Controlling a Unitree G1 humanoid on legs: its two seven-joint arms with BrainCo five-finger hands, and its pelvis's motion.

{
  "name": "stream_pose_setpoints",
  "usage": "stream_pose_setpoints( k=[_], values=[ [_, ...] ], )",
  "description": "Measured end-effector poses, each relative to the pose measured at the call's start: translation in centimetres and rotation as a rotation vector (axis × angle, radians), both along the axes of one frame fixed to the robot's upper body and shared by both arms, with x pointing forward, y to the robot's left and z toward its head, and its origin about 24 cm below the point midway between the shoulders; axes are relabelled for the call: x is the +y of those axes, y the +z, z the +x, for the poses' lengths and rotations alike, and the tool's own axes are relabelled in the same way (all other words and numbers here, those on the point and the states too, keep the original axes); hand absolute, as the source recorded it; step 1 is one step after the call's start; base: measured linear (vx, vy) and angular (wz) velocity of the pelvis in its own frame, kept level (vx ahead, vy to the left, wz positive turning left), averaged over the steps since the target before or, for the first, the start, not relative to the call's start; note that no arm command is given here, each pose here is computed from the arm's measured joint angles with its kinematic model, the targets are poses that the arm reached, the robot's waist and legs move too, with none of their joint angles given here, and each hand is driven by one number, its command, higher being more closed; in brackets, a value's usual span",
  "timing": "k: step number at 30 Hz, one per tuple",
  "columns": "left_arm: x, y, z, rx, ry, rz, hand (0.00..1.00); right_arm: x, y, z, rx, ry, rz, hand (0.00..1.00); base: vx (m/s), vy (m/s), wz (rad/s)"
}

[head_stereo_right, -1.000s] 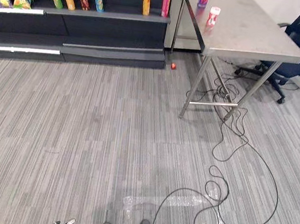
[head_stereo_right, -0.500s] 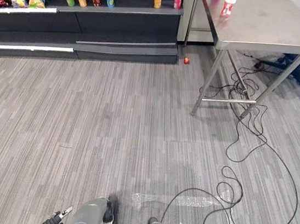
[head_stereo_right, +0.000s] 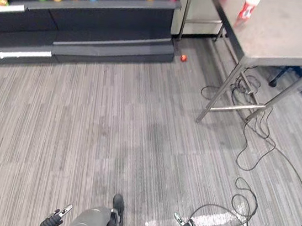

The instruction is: Put the gum and the chips on the shelf.

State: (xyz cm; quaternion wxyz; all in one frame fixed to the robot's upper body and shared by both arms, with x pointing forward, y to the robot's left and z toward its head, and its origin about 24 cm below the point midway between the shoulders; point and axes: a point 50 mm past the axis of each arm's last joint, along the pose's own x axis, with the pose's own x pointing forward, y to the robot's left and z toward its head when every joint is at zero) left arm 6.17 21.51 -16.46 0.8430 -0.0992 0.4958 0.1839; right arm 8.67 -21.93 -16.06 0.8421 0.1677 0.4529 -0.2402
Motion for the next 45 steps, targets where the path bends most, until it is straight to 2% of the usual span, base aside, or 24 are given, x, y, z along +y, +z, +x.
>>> stream_pose_setpoints(
  k=[6, 15, 17, 24, 29, 34, 39, 45],
  values=[
    [0.0, 0.0, 0.0, 0.012, -0.042, 0.008, 0.00, -0.3, 0.0, -0.6, 0.007, -0.029, -0.009, 0.00, 0.30, 0.064, 0.11],
    [-0.6, -0.2, 0.3, -0.011, 0.082, -0.034, 0.00, 0.2, -0.5, -2.8, 0.049, -0.068, 0.028, 0.00, 0.42, -0.179, 0.34],
    [-1.6, -0.3, 0.3, -0.018, 0.115, -0.067, 0.00, -0.3, -0.3, -2.2, 0.033, -0.053, 0.009, 0.00, 0.45, -0.275, 0.18],
    [-2.3, -0.1, 1.7, -0.053, 0.105, -0.091, 0.00, -0.7, -0.2, -1.9, 0.032, -0.038, -0.002, 0.00, 0.45, -0.267, 0.22],
    [-2.3, 0.0, 2.1, -0.087, 0.160, -0.116, 0.00, -0.7, -0.2, -1.9, 0.036, -0.044, 0.001, 0.00, 0.34, -0.068, -0.03],
    [-2.6, 0.0, 1.9, -0.113, 0.201, -0.142, 0.00, -1.0, -0.2, -2.6, 0.049, -0.029, -0.010, 0.00, 0.46, 0.276, -0.51],
    [-1.4, 0.1, 1.5, -0.112, 0.249, -0.123, 0.00, 0.1, -0.5, -2.3, 0.052, -0.032, 0.024, 0.00, 0.41, 0.316, -0.31],
    [-1.0, -0.2, 0.5, -0.044, 0.154, -0.103, 0.00, 0.4, -0.7, -2.7, 0.064, -0.055, 0.040, 0.00, 0.33, 0.264, -0.39]
  ],
)
